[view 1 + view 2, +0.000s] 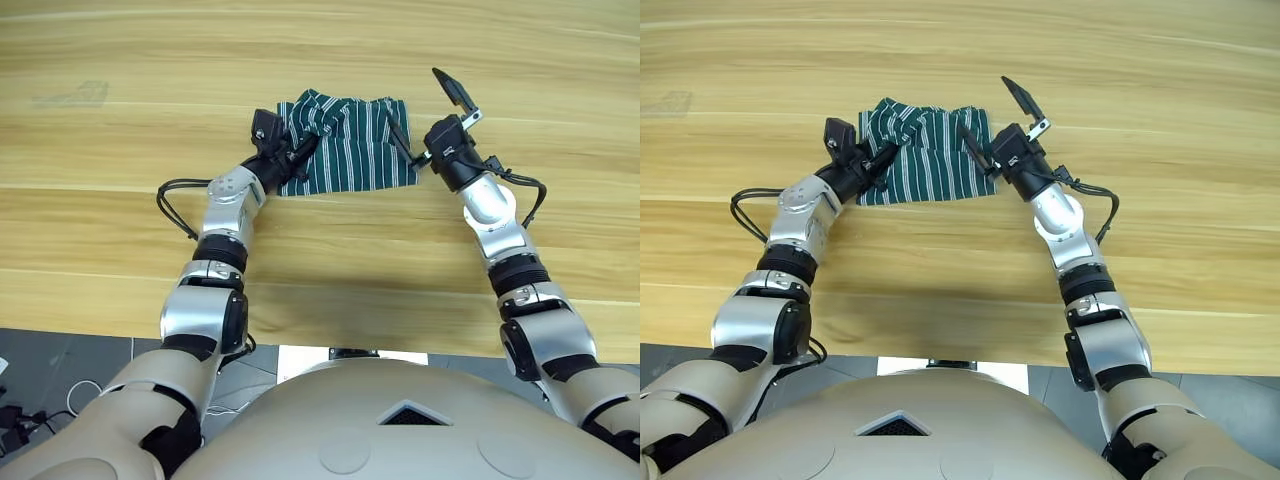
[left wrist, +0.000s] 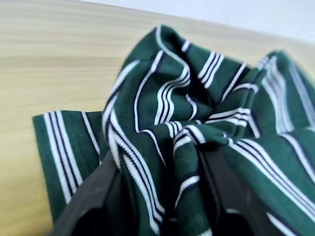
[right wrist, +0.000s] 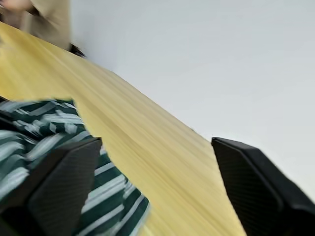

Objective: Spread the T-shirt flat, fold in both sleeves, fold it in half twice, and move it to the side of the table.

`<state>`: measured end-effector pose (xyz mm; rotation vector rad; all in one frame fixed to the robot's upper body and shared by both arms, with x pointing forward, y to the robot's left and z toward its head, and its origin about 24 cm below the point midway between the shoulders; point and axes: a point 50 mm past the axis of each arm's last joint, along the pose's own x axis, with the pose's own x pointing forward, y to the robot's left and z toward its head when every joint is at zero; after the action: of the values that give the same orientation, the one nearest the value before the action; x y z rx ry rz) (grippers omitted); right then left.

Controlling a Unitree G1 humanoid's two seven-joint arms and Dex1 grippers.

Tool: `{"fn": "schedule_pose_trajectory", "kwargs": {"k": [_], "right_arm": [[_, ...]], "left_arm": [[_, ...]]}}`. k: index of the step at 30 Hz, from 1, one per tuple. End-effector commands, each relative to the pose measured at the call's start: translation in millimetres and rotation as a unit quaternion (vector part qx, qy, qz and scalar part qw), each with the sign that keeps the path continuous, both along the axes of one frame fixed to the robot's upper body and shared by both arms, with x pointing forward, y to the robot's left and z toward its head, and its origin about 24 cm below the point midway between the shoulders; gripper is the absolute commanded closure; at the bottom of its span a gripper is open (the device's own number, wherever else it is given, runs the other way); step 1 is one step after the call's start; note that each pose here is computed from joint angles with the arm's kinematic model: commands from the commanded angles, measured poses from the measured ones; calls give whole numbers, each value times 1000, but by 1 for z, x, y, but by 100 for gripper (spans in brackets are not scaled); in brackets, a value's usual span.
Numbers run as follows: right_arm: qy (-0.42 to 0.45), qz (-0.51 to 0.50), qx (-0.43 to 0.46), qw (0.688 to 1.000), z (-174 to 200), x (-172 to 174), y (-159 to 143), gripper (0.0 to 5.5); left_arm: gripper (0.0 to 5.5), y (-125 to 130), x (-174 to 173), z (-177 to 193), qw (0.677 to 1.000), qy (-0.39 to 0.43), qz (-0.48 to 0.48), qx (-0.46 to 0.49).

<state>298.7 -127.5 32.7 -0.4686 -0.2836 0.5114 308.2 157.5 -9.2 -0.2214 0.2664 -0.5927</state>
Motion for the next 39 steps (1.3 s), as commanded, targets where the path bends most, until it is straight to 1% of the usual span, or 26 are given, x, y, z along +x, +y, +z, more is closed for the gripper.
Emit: {"fn": "schedule_pose_trajectory", "kwargs": {"k": [1, 4, 7, 13, 16, 18, 20, 22, 25, 27, 31, 33, 35, 37, 39], "right_arm": [[6, 5, 0, 1000, 1, 5, 10, 112], [6, 9, 4, 1000, 4, 9, 21, 112], [13, -8, -4, 1000, 6, 20, 25, 112], [41, -17, -9, 999, 6, 33, 35, 112], [65, -34, -11, 997, 5, 41, 32, 112], [79, -40, -19, 996, 4, 45, 29, 112], [75, -32, -16, 997, 6, 45, 27, 112], [48, -3, -1, 999, 12, 36, 19, 112], [15, 16, 18, 1000, 20, 16, -3, 112], [21, 20, 10, 1000, 21, 5, -12, 112], [60, 38, -35, 997, 12, -5, -16, 112], [84, 31, -42, 995, 5, -2, -15, 112], [104, 12, -47, 993, -2, 6, -16, 112], [111, -5, -51, 992, -4, 12, -16, 112], [107, -9, -53, 993, -2, 17, -14, 112]], "left_arm": [[374, -1, -16, -4, 998, 17, -4, -58], [374, 17, -13, 7, 996, 5, 38, -77], [374, 35, -10, 17, 994, -12, 72, -84], [374, 30, -6, 29, 994, -31, 60, -82], [374, 42, 0, 31, 993, -25, 96, -70], [374, 30, -7, 37, 993, -48, 69, -80], [374, 6, -27, 43, 993, -96, -2, -74], [374, -14, -52, 45, 985, -143, -61, -73], [374, -27, -72, 38, 982, -154, -87, -73], [374, -31, -75, 32, 984, -143, -87, -64], [374, -39, -71, 20, 991, -100, -78, -47], [374, -47, -63, 10, 996, -65, -60, -26], [374, -55, -51, -2, 1000, -10, -25, 0], [374, -61, -41, -12, 999, 43, -1, 19], [374, -63, -40, -21, 996, 84, 0, 41]]}}
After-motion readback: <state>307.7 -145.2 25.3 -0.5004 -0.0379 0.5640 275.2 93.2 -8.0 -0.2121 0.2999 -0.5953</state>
